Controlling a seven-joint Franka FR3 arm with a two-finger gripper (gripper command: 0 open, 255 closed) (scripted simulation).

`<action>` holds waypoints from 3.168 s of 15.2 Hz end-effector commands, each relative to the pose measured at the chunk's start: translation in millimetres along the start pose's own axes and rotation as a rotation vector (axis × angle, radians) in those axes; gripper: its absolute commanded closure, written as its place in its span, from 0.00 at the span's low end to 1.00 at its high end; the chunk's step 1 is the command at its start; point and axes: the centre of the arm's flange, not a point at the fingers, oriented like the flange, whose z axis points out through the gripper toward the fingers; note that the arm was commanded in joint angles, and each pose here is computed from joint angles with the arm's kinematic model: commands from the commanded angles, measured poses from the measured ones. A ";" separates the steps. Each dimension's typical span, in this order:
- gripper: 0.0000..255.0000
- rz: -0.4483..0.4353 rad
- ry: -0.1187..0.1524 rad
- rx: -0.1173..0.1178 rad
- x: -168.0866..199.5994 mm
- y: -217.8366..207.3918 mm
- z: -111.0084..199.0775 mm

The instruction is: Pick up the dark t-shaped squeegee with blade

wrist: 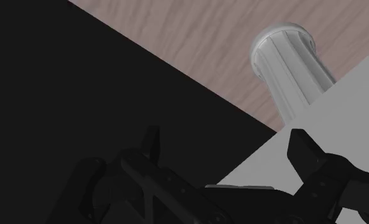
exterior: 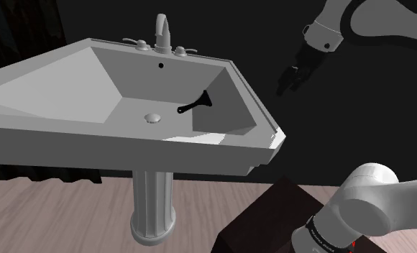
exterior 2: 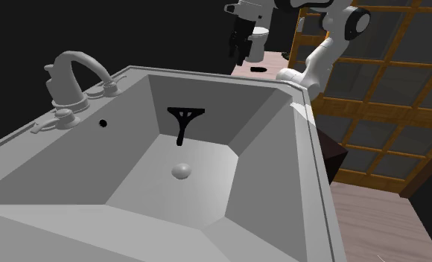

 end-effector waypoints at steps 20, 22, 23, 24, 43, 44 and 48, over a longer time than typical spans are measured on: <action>0.00 -0.774 -0.308 -0.040 241.1 -124.3 101.2; 0.00 -0.856 -0.340 -0.044 257.1 -146.8 116.1; 0.00 -0.896 -0.357 -0.046 264.3 -158.4 123.7; 0.00 -0.937 -0.373 -0.048 270.8 -170.3 131.5; 1.00 -1.144 -0.455 -0.059 285.7 -236.2 211.5; 1.00 -1.144 -0.455 -0.059 285.8 -236.2 211.5; 1.00 -1.144 -0.455 -0.059 285.7 -236.2 211.3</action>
